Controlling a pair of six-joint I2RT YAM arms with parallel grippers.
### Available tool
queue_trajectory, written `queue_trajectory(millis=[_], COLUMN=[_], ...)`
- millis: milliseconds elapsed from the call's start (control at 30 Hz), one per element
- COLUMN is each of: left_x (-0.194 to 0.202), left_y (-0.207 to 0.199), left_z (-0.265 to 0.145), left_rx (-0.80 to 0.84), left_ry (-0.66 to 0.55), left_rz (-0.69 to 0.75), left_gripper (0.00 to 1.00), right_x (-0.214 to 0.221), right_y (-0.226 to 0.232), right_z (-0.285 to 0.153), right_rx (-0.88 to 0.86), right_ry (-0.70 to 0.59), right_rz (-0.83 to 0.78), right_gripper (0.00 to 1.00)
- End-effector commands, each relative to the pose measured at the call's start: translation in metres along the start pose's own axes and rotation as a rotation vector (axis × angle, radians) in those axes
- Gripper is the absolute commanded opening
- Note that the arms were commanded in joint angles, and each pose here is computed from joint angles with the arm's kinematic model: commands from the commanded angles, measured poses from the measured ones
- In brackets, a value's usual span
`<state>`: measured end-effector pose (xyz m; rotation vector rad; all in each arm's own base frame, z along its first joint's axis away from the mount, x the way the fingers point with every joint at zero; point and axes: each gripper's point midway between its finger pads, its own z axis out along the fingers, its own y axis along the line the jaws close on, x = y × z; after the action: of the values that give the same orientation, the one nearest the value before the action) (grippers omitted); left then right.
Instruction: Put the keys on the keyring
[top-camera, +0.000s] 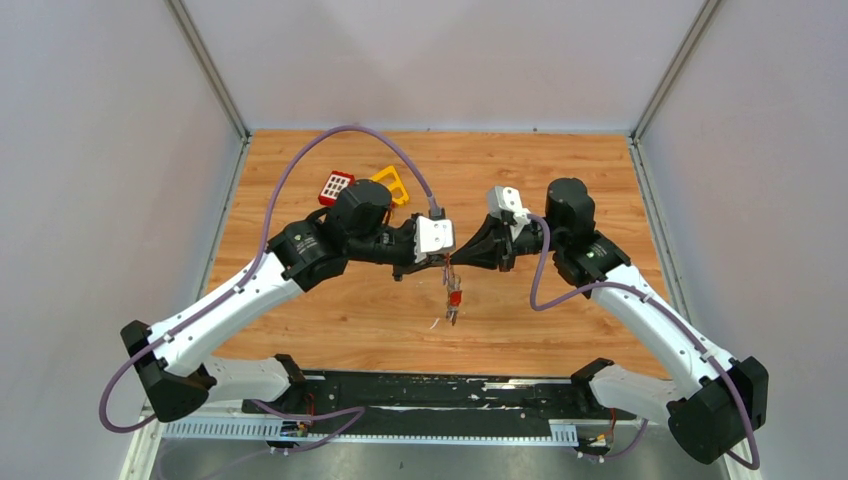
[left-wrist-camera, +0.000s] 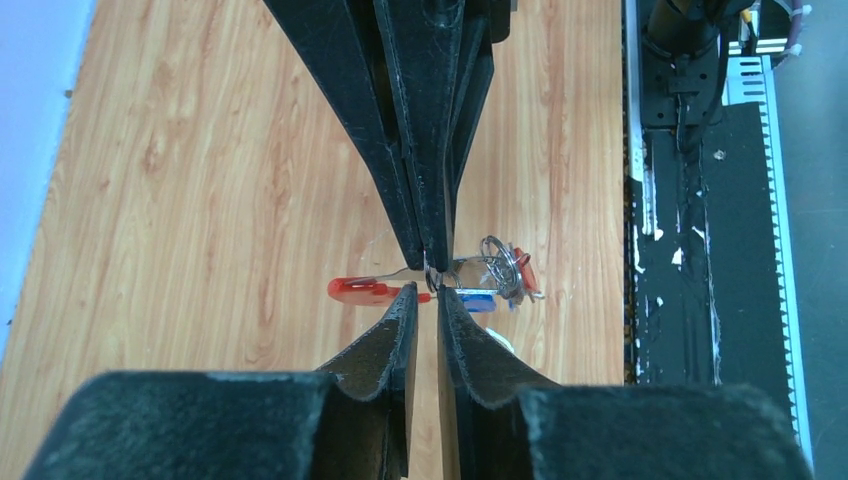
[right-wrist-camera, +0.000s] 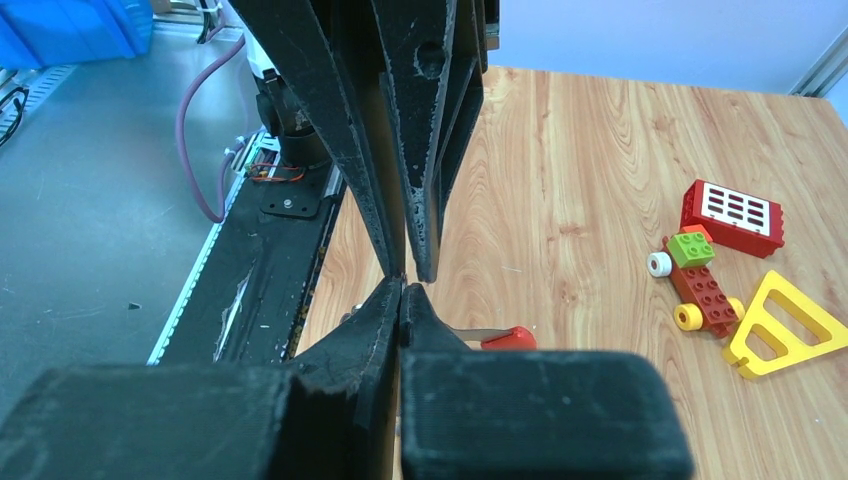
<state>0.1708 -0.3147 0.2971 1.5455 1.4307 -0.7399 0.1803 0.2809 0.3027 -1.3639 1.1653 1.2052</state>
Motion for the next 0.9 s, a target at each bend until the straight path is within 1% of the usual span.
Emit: queue_trajectory(millis=[0,100,233,533,700,867], left_x=[0.0056,0.0075,0.0091,0.0089,0.0067,0.0024], left_y=[-0.0028,-0.0038,-0.003,-0.0002,0.0026,0.0037], left_z=[0.005,0.0053,0.0062,0.011,0.0052,0.0033], left_rx=[0.029,0.033,0.027,0.014,-0.008,-0.011], left_ry=[0.01,0.016,0.016,0.0,0.001,-0.01], left_rz=[0.009,0.003,0.002,-0.005,0.011,0.026], left_gripper=[0.17,0.15,0.15,0.15,0.15,0.1], right_x=[-0.0223,-0.0225,-0.0228,-0.0237,-0.0227,-0.0218], right_y=[0.0047,0.0047,0.0046,0.0056,0.0053,0.0045], right_z=[-0.004,-0.0045,-0.0049,-0.0059,-0.0069,-0.0068], right_rx=[-0.017,-0.015,-0.013,-0.01,-0.007,-0.006], right_ry=[-0.035,-0.035,-0.036,-0.038,-0.036,-0.034], right_rz=[-0.087,-0.088,-0.088,-0.091,-0.094,-0.093], right_gripper=[0.0,0.0,0.0,0.0,0.0,0.0])
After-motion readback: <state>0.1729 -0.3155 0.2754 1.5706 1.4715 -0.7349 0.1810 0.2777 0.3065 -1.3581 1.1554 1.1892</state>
